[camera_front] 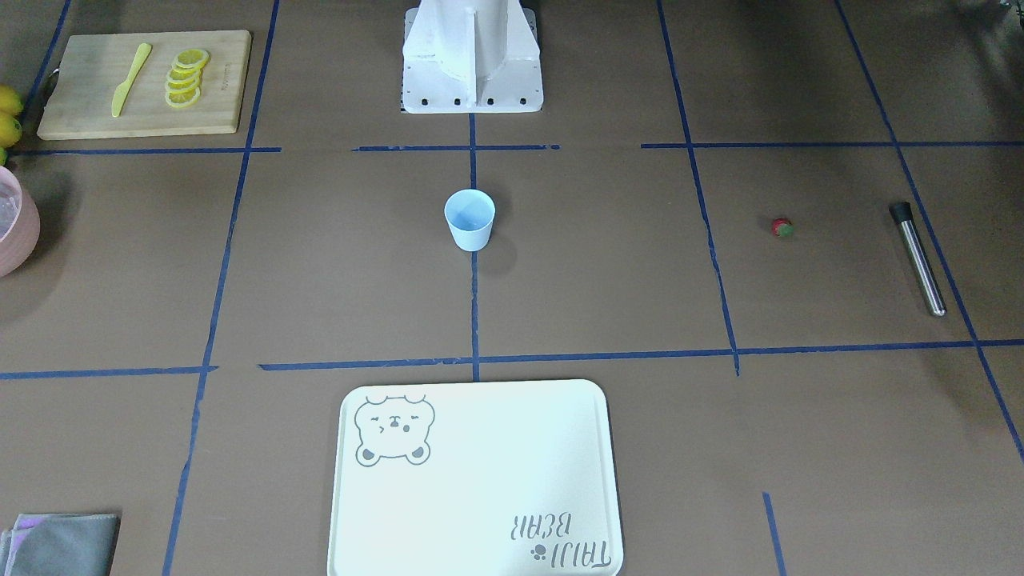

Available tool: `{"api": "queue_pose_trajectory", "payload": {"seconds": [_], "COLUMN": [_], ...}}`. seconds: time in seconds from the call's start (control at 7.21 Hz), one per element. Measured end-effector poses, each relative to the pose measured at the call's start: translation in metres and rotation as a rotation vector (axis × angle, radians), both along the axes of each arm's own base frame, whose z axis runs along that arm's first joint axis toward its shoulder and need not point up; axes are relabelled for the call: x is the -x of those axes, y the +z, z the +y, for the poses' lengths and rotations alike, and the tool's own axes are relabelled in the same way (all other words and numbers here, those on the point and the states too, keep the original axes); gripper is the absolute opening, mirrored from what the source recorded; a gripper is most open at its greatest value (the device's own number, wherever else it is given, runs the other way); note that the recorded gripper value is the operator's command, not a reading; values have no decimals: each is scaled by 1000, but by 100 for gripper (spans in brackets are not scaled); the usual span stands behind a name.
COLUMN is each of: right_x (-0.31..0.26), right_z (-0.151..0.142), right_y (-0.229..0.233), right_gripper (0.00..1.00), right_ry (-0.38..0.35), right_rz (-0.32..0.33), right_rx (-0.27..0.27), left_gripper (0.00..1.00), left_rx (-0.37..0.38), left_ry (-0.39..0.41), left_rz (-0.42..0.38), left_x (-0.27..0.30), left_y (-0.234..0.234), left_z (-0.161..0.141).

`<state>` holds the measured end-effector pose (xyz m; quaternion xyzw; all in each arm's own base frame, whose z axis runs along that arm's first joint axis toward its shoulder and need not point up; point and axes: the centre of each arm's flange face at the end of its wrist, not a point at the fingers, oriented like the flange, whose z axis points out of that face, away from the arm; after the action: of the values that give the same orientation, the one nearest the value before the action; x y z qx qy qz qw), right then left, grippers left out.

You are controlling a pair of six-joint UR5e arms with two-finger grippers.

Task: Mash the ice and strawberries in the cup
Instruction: 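Grasp another ice cube from the pink bowl with the right gripper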

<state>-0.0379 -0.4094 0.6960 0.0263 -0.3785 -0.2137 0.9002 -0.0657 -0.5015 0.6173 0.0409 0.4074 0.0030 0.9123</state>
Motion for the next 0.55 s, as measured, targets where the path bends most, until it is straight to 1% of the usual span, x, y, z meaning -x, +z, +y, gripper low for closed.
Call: {"api": "queue_pose_trajectory", "payload": {"seconds": [0.55], "right_x": [1], "right_z": [-1], "right_y": [1], "right_gripper": [53], "right_ry": [-1], "right_rz": [0], "right_rx": [0], "left_gripper": [100], "left_rx": [-1], "left_ry": [0], "left_rz": [0], "left_x": [0], "left_y": [-1], "left_z": [0]}}
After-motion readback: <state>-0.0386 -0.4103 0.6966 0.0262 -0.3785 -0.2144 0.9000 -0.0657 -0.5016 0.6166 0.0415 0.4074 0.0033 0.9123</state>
